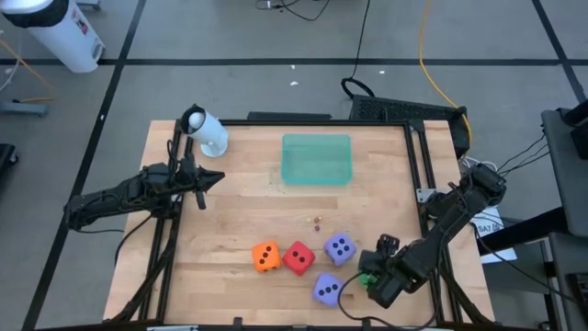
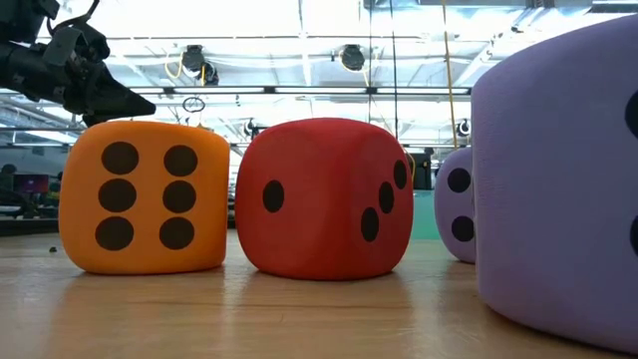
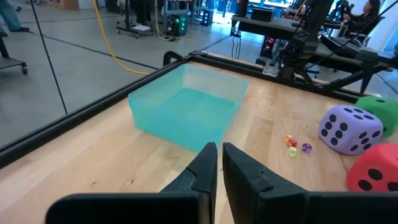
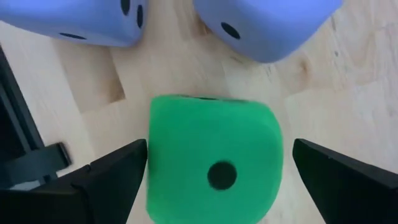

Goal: Pick & Place Dice
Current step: Put the large green dice into the blue bin

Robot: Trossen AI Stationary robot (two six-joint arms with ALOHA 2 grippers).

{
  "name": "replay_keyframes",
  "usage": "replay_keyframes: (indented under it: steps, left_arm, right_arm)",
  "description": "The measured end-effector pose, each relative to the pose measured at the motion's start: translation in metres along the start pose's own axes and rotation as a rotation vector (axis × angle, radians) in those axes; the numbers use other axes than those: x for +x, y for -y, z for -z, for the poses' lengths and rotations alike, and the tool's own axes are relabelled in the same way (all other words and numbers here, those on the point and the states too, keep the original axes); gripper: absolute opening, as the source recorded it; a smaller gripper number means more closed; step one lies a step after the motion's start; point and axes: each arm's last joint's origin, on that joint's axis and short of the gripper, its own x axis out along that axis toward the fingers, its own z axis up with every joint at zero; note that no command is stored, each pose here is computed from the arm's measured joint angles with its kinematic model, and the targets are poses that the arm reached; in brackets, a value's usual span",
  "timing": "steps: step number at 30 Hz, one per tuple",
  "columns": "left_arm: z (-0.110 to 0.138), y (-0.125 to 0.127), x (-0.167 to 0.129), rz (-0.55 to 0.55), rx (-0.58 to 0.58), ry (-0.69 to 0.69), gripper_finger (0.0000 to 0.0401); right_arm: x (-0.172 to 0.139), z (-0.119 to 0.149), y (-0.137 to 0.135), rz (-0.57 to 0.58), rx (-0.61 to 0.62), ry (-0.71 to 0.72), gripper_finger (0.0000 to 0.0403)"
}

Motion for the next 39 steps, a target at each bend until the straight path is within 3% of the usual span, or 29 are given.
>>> replay_keyframes:
  steps: [8,22,39]
  left_arm:
    - [0.000,0.000,0.000,0.000,-0.001,-0.001,0.0033]
    - [0.000,0.000,0.000,0.010,-0.005,-0.003,0.0033]
    - [0.000,0.001,0.000,0.027,-0.020,-0.006,0.0033]
  right_arm:
    - [-0.003,0.000,-0.001,-0.040,-0.010,-0.028,0.0391]
    - [-0.003,-0.001,0.002,-0.068,0.103,-0.120,0.0391]
    - [0.008,0.006,0.008,-0.059,0.027,-0.178,0.0392]
